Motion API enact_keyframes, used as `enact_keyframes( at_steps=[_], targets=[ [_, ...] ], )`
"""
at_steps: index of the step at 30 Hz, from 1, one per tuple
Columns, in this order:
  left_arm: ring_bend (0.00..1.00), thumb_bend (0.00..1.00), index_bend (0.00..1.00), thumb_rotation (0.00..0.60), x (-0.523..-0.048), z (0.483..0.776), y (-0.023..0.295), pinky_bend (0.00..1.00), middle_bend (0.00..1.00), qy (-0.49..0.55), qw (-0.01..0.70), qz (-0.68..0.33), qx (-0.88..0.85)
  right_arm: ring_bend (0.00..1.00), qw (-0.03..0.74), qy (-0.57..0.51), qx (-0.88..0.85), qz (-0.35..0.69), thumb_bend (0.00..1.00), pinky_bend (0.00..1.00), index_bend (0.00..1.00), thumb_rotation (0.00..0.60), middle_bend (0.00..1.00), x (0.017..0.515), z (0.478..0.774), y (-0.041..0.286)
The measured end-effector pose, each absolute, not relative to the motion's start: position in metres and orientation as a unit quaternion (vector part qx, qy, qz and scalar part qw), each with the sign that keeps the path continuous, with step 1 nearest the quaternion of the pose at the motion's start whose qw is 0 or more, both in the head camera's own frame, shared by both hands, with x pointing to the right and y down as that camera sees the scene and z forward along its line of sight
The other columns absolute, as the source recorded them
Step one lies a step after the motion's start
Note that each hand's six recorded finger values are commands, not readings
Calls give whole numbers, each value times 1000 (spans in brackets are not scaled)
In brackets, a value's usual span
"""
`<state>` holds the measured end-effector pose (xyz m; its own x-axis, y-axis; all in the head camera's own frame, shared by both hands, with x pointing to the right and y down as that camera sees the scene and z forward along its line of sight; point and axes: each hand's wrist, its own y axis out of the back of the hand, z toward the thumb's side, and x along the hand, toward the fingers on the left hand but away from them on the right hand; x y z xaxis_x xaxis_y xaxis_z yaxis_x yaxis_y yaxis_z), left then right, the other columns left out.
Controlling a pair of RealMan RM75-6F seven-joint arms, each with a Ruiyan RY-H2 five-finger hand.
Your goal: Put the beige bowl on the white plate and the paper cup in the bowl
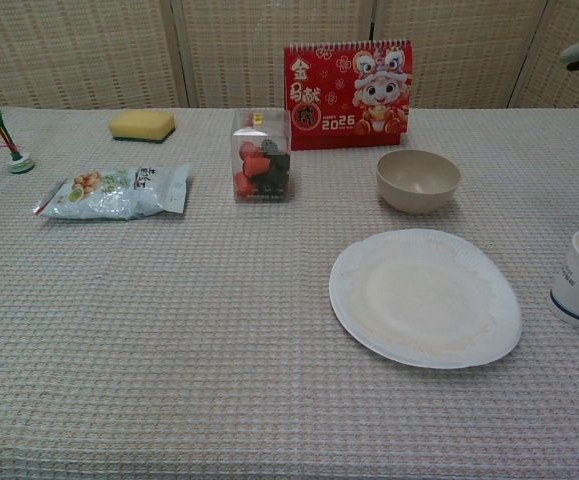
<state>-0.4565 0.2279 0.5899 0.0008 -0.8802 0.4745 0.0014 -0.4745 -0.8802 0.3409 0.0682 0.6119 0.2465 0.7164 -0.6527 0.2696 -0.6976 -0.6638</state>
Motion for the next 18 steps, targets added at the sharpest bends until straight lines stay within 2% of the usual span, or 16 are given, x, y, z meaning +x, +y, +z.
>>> enact_keyframes(
  at_steps=[8,18],
  targets=[
    [0,342,0,600,-458,593,226,259,0,360,364,-619,-595,0,184,-308,-774,522,4,0,0,600,13,300,647,35],
    [0,342,0,600,-461,586,228,258,0,369,365,-624,-584,0,152,-279,-783,535,0,0,0,600,12,269,687,37]
  ],
)
